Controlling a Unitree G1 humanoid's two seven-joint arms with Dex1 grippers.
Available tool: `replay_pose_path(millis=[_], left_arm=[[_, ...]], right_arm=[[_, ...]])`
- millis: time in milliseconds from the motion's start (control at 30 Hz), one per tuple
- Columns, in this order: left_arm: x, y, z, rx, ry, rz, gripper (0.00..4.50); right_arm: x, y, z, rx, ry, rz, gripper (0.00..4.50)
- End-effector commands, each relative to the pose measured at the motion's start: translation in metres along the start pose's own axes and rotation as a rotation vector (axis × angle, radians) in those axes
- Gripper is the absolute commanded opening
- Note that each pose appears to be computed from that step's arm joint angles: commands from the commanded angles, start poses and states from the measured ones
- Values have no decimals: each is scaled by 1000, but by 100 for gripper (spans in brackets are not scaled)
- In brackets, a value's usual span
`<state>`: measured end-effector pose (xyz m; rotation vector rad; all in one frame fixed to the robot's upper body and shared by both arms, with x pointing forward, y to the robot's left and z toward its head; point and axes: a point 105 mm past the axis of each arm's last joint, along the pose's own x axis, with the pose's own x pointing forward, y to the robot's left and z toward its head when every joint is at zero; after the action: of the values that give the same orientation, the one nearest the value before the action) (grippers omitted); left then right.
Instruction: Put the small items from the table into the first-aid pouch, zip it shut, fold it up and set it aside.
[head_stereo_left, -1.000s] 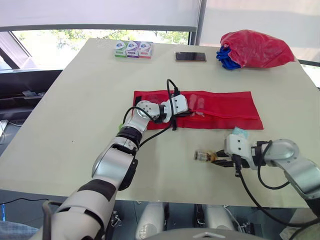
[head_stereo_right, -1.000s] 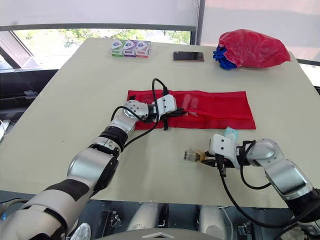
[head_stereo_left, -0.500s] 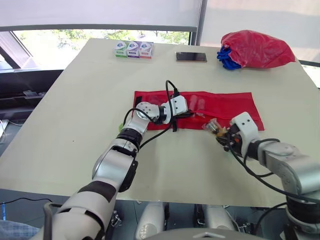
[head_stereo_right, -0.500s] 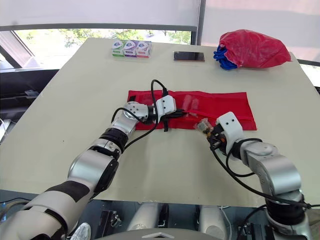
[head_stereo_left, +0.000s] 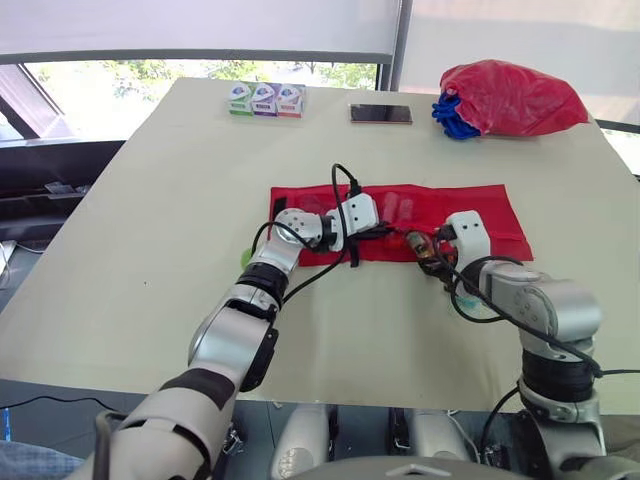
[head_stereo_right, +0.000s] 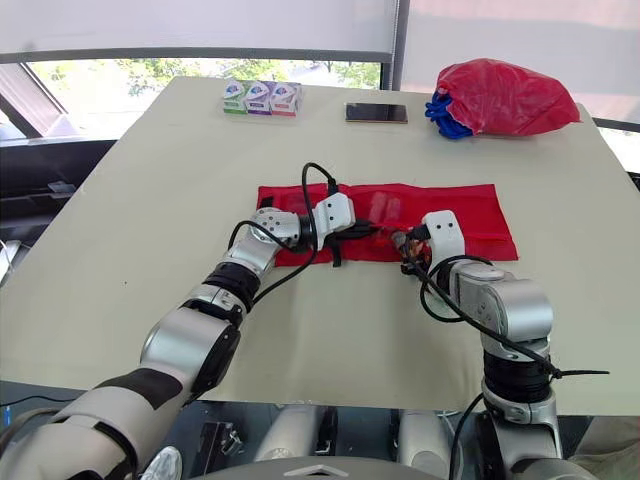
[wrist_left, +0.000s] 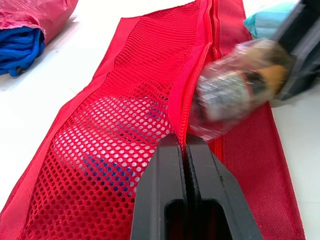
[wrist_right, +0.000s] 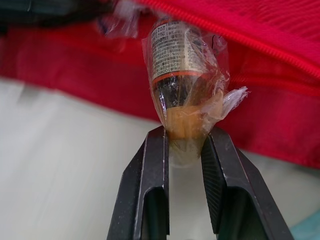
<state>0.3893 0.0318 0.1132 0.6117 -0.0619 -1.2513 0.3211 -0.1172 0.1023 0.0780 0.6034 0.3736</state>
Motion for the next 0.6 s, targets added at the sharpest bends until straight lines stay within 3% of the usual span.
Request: replay_pose_path(millis=[33, 600], left_arm=[[4, -1, 13, 26, -46, -12, 0], [8, -8, 13, 36, -47, -53, 0]], right_arm=[[-2, 1, 21, 71, -88, -30, 35], [36, 11, 47, 251, -208, -120, 35]])
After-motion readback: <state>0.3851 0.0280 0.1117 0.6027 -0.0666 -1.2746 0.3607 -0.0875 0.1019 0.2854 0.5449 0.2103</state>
